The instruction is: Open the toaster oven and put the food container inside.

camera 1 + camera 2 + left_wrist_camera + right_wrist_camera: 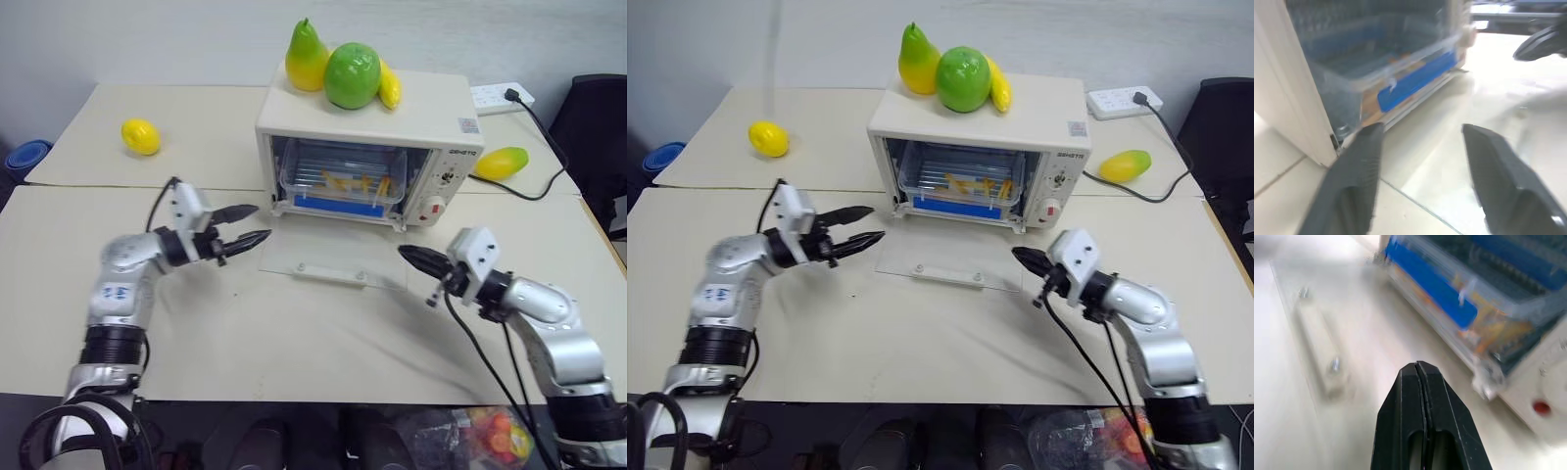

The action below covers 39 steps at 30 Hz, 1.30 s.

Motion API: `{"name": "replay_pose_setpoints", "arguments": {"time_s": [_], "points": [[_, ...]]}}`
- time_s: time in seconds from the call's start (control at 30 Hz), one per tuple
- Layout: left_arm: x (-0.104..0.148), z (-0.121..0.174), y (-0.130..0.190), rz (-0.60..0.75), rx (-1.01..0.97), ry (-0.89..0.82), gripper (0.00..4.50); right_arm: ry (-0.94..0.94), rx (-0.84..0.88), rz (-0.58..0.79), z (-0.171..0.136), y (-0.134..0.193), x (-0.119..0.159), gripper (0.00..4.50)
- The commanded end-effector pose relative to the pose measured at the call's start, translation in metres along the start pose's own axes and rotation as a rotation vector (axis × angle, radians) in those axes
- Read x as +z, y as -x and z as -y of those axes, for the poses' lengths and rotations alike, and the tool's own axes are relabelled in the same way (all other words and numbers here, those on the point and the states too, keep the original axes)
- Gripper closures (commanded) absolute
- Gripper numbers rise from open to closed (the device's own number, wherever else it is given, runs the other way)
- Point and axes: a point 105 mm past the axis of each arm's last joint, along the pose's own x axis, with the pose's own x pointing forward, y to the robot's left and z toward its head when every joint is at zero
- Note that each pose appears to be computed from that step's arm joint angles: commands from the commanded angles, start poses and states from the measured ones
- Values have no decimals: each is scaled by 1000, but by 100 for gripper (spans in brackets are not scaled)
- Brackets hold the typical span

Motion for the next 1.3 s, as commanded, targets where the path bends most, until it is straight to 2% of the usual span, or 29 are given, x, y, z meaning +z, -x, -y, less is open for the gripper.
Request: {"name": "replay_pose_setpoints", "arguments": {"time_s": [0.03,0.1,0.23,0.3,0.37,0.5,0.57,0.7,0.8,0.87,0.97,1.0,1.17,1.3], "points": [[15,1,27,-21,-66,-34,53,7,26,-71,11,16,-23,450],[16,7,30,-51,-141,-58,2,-4,60,-87,11,12,-34,450],[22,22,31,-12,-263,-17,2,-61,130,-83,4,-6,-48,450],[22,26,30,24,-246,12,2,-126,130,-3,1,-22,-42,450],[22,26,30,47,-216,31,2,-154,149,71,-3,-35,-27,450],[31,0,34,113,-35,29,2,-261,107,298,4,-41,9,450],[34,-4,35,138,4,29,2,-324,19,428,19,-42,29,450],[35,-6,37,153,44,30,2,-407,-99,596,44,-41,56,450],[26,-6,39,124,66,9,2,-388,-116,663,53,-37,78,450],[17,-3,42,84,79,-2,2,-260,-45,612,42,-32,82,450],[3,6,49,28,73,-13,0,-21,158,451,7,-21,65,393],[-4,13,52,-6,59,-15,0,7,206,420,-2,-15,59,364],[-44,47,72,-180,26,-18,0,54,319,302,-36,18,27,188],[-57,62,84,-226,60,-24,0,39,303,266,-43,29,18,57]]}}
